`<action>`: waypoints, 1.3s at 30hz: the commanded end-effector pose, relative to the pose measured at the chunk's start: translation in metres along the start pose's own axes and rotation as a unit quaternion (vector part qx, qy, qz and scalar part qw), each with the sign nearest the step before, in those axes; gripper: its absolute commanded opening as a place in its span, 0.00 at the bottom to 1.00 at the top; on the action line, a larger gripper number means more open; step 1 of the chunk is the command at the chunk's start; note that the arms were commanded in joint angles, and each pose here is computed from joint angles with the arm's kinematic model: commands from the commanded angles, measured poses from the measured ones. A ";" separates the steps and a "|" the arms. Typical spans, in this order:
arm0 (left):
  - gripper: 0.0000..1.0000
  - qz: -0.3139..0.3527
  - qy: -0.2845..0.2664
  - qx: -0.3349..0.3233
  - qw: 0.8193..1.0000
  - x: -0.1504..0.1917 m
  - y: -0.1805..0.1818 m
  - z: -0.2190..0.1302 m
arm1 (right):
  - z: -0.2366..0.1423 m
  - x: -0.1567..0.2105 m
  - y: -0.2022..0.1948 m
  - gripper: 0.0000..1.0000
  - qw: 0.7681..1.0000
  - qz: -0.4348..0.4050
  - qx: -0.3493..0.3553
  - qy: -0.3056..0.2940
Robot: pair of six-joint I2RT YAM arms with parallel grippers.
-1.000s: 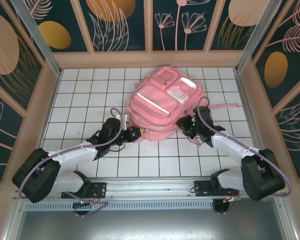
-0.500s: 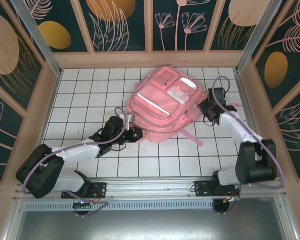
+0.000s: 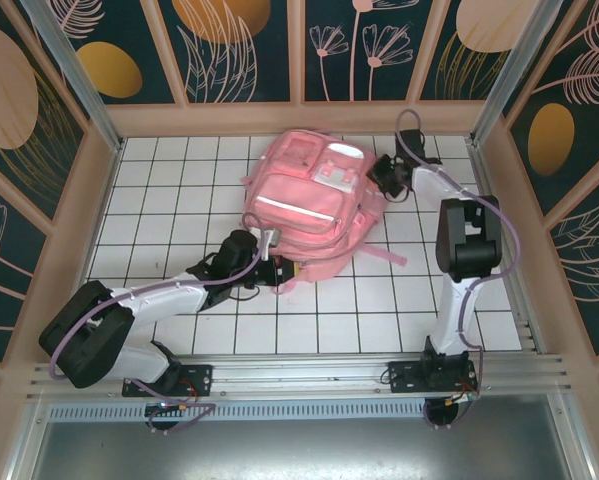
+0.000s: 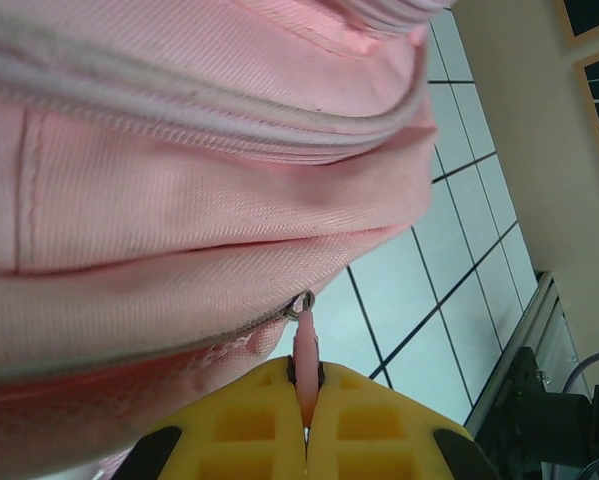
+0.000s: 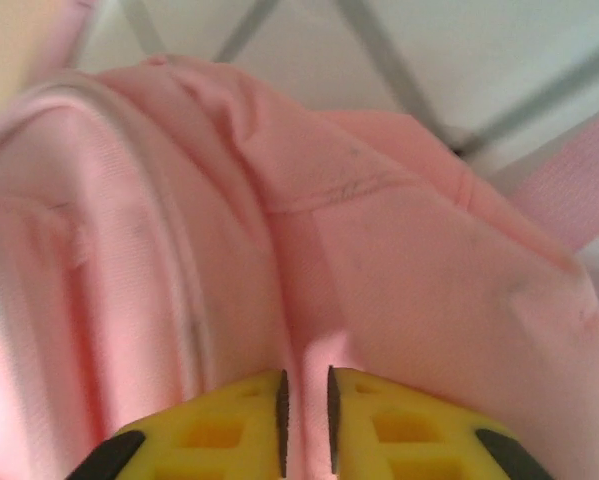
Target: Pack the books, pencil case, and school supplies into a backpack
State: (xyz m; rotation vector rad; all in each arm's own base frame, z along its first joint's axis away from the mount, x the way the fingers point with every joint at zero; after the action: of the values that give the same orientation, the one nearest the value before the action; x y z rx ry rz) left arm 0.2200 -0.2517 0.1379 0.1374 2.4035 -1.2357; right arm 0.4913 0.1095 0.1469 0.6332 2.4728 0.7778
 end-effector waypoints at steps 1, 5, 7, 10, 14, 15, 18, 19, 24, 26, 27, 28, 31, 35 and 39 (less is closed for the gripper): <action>0.00 0.017 -0.001 0.012 1.000 -0.008 -0.013 0.001 | -0.004 0.018 0.066 0.24 0.991 -0.066 -0.109 0.043; 0.00 0.019 -0.009 0.005 1.000 -0.010 -0.013 -0.001 | -0.042 0.033 0.065 0.33 0.996 -0.070 -0.055 0.003; 0.00 0.020 -0.013 0.002 1.000 -0.010 -0.012 -0.002 | -0.061 0.055 0.055 0.36 0.997 -0.054 -0.058 0.008; 0.00 0.021 -0.014 0.000 1.000 -0.010 -0.012 -0.002 | -0.088 0.093 0.038 0.42 0.996 -0.022 -0.088 0.019; 0.00 0.021 -0.015 0.000 1.000 -0.011 -0.012 -0.002 | -0.114 0.144 0.022 0.46 0.992 0.010 -0.115 0.049; 0.00 0.020 -0.014 -0.001 1.000 -0.010 -0.011 -0.002 | -0.117 0.156 0.018 0.47 0.991 0.022 -0.118 0.060; 0.00 0.020 -0.017 -0.002 1.000 -0.011 -0.012 -0.003 | -0.120 0.187 0.005 0.46 0.986 0.068 -0.119 0.091; 0.00 0.021 -0.017 -0.003 1.000 -0.011 -0.012 -0.003 | -0.120 0.196 0.002 0.46 0.983 0.088 -0.123 0.105; 0.00 0.021 -0.018 -0.005 1.000 -0.012 -0.012 -0.003 | -0.117 0.227 0.005 0.51 0.969 0.135 -0.158 0.133; 0.00 0.021 -0.019 -0.008 1.000 -0.013 -0.011 -0.002 | -0.114 0.231 0.011 0.51 0.965 0.143 -0.170 0.141; 0.00 0.021 -0.019 -0.009 1.000 -0.013 -0.011 -0.002 | -0.112 0.232 0.013 0.51 0.964 0.145 -0.173 0.143; 0.00 0.021 -0.019 -0.008 1.000 -0.013 -0.012 -0.002 | -0.110 0.232 0.014 0.51 0.964 0.145 -0.173 0.143; 0.00 0.020 -0.021 -0.008 1.000 -0.013 -0.012 -0.003 | -0.103 0.231 0.015 0.50 0.963 0.147 -0.176 0.139; 0.00 0.019 -0.022 -0.006 1.000 -0.014 -0.014 -0.005 | -0.093 0.230 0.017 0.49 0.964 0.149 -0.172 0.141; 0.00 0.020 -0.024 -0.004 0.999 -0.015 -0.017 -0.007 | -0.085 0.234 0.016 0.47 0.963 0.151 -0.168 0.148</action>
State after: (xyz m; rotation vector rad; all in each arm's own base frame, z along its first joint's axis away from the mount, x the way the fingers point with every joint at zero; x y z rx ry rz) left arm 0.2242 -0.2518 0.1444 0.1305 2.4012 -1.1977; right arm 0.2599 0.2059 0.1421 0.8500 2.4769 1.4110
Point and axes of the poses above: each hand's point on the last joint's axis, 136 mm out from that joint toward the fingers, its own z axis out along the fingers, its own y axis along the line the jaws close on, x = y × z, the point moved 6 cm from there along -z, back along the fingers, and after that the axes turned 4 degrees about -z, right-handed, at the moved point
